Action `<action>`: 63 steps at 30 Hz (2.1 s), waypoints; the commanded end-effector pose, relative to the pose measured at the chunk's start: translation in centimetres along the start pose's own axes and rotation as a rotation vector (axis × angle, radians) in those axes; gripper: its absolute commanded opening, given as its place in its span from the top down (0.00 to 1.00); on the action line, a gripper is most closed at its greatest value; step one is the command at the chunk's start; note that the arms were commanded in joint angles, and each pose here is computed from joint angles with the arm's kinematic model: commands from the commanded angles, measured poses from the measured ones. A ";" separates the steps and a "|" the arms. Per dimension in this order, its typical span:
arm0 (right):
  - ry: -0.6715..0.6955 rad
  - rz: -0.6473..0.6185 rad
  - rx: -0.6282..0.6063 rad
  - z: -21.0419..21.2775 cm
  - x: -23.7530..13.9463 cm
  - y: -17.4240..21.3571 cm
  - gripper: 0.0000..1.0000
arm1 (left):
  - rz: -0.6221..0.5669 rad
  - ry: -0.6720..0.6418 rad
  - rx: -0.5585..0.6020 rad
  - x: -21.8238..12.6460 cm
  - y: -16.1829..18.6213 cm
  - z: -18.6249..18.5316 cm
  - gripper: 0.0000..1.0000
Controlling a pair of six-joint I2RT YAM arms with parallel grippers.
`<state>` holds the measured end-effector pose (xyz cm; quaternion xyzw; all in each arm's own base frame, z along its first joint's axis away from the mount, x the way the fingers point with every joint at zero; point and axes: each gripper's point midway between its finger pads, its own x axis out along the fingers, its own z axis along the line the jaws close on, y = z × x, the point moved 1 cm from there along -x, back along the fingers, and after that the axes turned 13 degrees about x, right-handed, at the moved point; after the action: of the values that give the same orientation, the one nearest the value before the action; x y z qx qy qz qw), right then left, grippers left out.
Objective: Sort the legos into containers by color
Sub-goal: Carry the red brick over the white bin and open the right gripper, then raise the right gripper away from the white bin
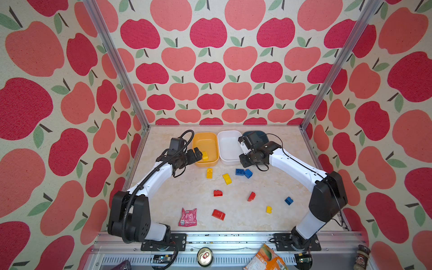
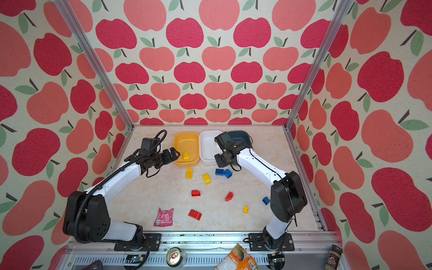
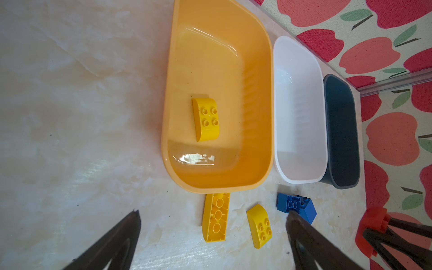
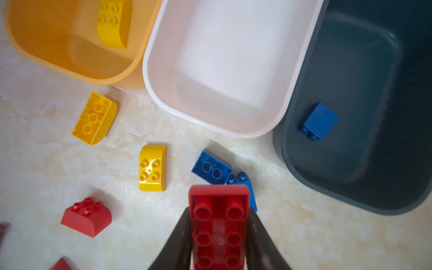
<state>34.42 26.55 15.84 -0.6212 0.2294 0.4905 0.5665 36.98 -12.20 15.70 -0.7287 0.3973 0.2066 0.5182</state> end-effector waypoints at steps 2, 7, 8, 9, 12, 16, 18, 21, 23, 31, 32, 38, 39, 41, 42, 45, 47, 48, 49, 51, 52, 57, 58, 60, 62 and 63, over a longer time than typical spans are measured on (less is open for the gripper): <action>-0.030 -0.050 -0.016 0.6 2.0 -4.0 0.76 | -0.028 -0.017 0.002 -0.8 -0.3 0.2 0.01; -0.036 -0.023 -0.014 0.6 5.2 -6.6 0.76 | -0.022 -0.024 0.011 -1.0 -0.1 0.2 0.01; -0.032 -0.019 -0.014 0.5 5.8 -6.8 0.76 | -0.022 -0.023 0.014 -1.1 -0.1 0.1 0.01; -0.027 -0.014 -0.015 0.4 6.5 -7.1 0.76 | -0.021 -0.024 0.019 -1.1 0.0 0.1 0.01; -0.018 0.013 -0.009 0.1 8.3 -7.2 0.76 | -0.020 -0.024 0.020 -1.1 0.0 0.1 0.01; -0.026 0.039 0.006 0.1 9.9 -7.0 0.74 | -0.025 -0.014 0.022 -1.0 0.0 0.0 0.01; -0.028 0.045 0.009 0.2 10.2 -7.0 0.67 | -0.029 -0.010 0.021 -0.9 0.0 0.0 0.01; -0.028 0.050 0.013 0.2 10.3 -7.0 0.53 | -0.030 -0.006 0.021 -0.9 -0.1 -0.1 0.01; -0.027 0.050 0.013 0.2 10.2 -7.0 0.47 | -0.024 -0.006 0.021 -0.8 0.0 -0.1 0.01; -0.023 0.049 0.021 -0.2 9.0 -6.6 0.44 | -0.016 0.003 0.011 -0.4 0.2 -0.1 0.01; -0.024 0.048 0.022 -0.2 8.7 -6.5 0.43 | -0.017 0.004 0.010 -0.4 0.3 -0.1 0.01; -0.025 0.027 0.048 -0.5 6.6 -5.8 0.43 | -0.022 0.011 0.013 -0.4 0.3 -0.2 0.01; -0.026 0.021 0.054 -0.5 6.0 -5.7 0.43 | -0.020 0.011 0.012 -0.3 0.3 -0.1 0.01; -0.026 0.019 0.063 -0.7 5.0 -5.1 0.43 | -0.019 0.012 0.011 -0.2 0.4 -0.1 0.01; -0.023 0.021 0.069 -0.8 4.5 -4.7 0.43 | -0.020 0.014 0.011 -0.2 0.3 -0.1 0.01; -0.020 0.032 0.085 -1.5 3.1 -3.2 0.42 | -0.019 0.016 0.013 -0.1 0.4 -0.1 0.01; -0.016 0.040 0.093 -1.9 2.3 -2.0 0.42 | -0.021 0.018 0.013 -0.1 0.3 -0.2 0.01; -0.014 0.046 0.098 -2.2 1.8 -1.4 0.42 | -0.019 0.016 0.012 0.0 0.4 -0.1 0.01; -0.011 0.051 0.104 -2.4 1.3 -0.7 0.42 | -0.020 0.016 0.012 0.0 0.4 -0.1 0.01; -0.005 0.057 0.121 -3.0 0.4 0.6 0.42 | -0.020 0.017 0.013 0.1 0.4 -0.1 0.01; -0.002 0.062 0.132 -3.3 0.0 1.4 0.42 | -0.022 0.018 0.013 0.1 0.4 -0.1 0.01; 0.019 0.073 0.208 -4.9 -2.2 4.1 0.42 | -0.011 0.025 0.009 0.7 0.6 0.0 0.01; 0.027 0.078 0.225 -5.3 -2.5 4.6 0.41 | -0.009 0.025 0.007 0.8 0.6 0.0 0.01; 0.043 0.088 0.256 -6.1 -3.2 5.7 0.41 | -0.004 0.028 0.006 1.0 0.6 -0.1 0.01; 0.067 0.108 0.291 -7.1 -3.7 6.9 0.41 | -0.003 0.031 0.007 1.0 0.5 -0.1 0.01; 0.081 0.119 0.315 -7.8 -3.9 7.6 0.41 | -0.005 0.030 0.006 1.0 0.5 -0.1 0.01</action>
<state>30.84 18.54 15.19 -0.5491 0.3167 0.4685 0.6153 36.98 -12.41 14.80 -0.7297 0.4001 0.1992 0.5175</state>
